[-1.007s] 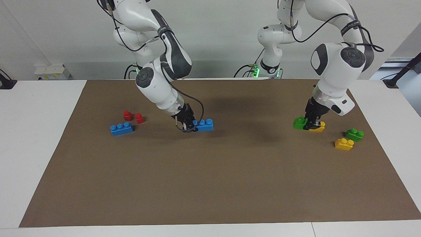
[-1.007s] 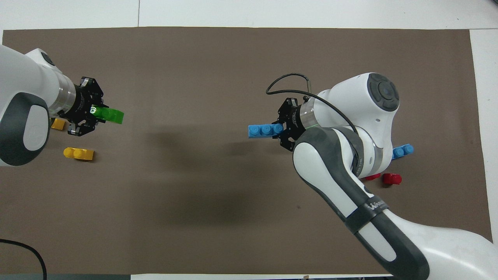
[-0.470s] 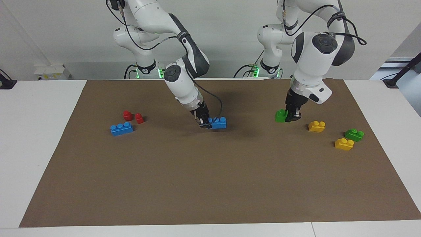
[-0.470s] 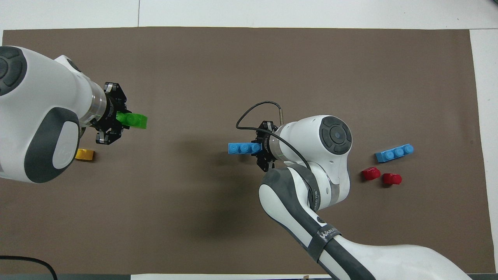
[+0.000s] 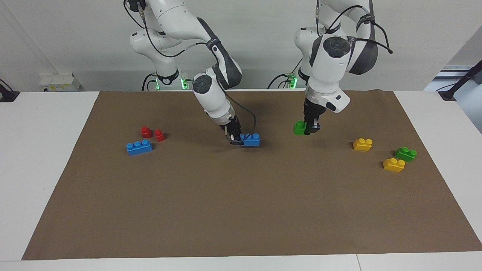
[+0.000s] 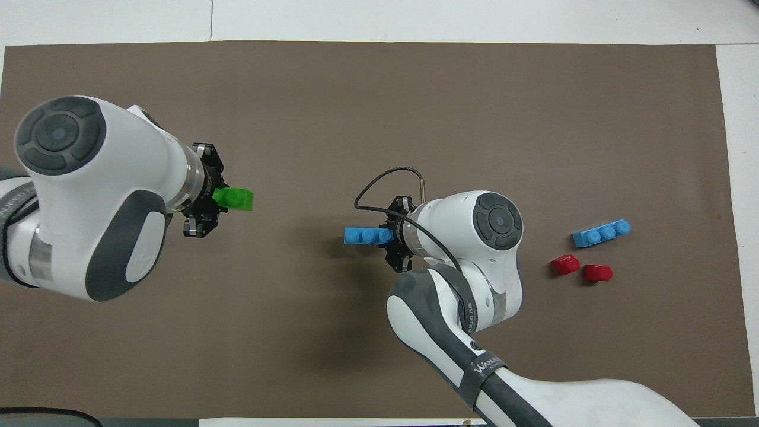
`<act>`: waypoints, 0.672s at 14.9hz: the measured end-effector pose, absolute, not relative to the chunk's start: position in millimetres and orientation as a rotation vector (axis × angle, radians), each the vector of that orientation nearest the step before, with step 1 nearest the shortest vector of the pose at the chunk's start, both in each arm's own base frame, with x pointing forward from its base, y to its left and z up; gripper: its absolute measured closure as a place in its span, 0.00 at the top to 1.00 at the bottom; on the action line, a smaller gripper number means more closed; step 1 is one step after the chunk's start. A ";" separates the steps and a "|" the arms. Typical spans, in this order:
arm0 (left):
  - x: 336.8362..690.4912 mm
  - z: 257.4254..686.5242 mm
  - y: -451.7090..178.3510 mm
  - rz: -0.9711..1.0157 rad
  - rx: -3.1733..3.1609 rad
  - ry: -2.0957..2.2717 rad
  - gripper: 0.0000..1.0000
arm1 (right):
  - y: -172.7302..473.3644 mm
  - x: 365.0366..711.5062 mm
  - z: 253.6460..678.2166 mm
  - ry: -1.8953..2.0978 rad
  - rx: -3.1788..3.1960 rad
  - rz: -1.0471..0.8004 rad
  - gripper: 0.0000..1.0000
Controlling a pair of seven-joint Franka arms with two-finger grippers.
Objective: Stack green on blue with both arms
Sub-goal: 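Lift the green brick with the left gripper while the right gripper carries blue inward, then carry the green brick with the left gripper toward the blue brick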
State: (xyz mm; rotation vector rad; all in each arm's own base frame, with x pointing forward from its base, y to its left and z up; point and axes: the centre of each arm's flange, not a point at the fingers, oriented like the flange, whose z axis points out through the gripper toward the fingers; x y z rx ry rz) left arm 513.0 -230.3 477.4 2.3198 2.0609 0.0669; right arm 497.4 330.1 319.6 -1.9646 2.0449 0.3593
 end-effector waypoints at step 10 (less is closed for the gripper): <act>461.3 430.8 -292.4 0.079 2.172 2.117 0.34 | 337.4 482.7 292.8 2.045 -1.949 0.310 0.34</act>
